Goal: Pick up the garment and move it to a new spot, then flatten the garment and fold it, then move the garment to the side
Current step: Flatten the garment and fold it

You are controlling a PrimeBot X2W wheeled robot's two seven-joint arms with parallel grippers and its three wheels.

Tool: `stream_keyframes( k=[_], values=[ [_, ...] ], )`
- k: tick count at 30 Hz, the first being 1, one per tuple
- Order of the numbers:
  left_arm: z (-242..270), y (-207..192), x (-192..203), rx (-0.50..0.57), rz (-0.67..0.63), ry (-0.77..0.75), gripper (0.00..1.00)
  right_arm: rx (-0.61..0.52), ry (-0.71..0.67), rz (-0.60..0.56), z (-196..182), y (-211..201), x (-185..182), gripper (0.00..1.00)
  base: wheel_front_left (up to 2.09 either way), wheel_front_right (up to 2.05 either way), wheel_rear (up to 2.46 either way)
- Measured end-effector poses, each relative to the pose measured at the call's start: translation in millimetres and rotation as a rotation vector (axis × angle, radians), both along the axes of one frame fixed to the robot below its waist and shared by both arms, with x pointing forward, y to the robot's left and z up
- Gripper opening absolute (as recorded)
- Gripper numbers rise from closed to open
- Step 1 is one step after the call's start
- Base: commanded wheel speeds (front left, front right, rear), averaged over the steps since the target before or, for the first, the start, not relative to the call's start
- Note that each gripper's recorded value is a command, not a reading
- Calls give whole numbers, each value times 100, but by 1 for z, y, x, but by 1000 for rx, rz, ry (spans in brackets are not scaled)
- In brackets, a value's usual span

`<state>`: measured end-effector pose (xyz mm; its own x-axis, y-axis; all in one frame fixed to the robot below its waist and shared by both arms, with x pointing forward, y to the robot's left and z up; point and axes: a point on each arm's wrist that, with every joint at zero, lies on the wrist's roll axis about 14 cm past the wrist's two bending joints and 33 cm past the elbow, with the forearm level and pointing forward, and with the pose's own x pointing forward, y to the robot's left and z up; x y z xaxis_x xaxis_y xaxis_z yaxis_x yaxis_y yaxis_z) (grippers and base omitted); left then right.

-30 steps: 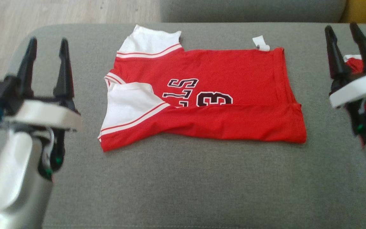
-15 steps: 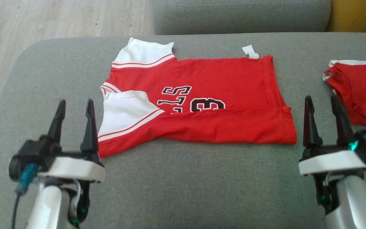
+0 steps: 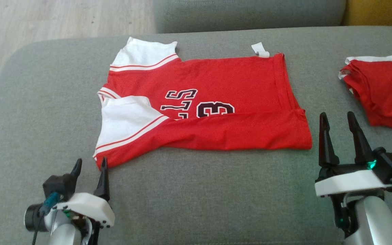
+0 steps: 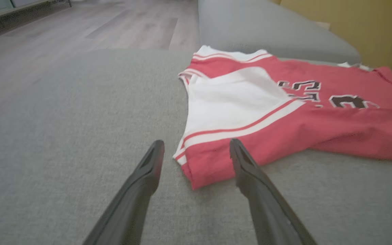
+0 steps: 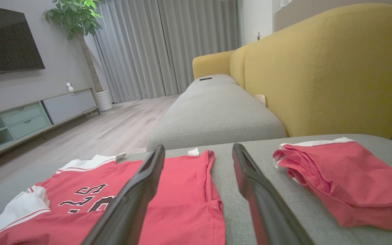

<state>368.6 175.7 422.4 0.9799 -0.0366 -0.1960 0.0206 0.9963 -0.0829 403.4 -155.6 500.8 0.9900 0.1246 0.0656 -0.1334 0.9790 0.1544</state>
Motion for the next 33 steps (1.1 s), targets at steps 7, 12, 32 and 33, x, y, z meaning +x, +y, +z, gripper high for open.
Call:
stream_keyframes(
  k=[7,12,32,33],
  values=[
    [-42,2,12,25,4,160,100,-21,35,4,-13,0,0,100,0,0,0],
    [-56,2,17,22,8,217,100,-24,44,-11,-16,-6,1,100,0,0,0],
    [-29,1,49,-20,6,120,0,-67,196,-17,-57,-12,6,100,0,0,0],
    [-24,1,50,-19,6,102,0,-77,216,-17,-60,-12,7,100,0,0,0]
  ],
)
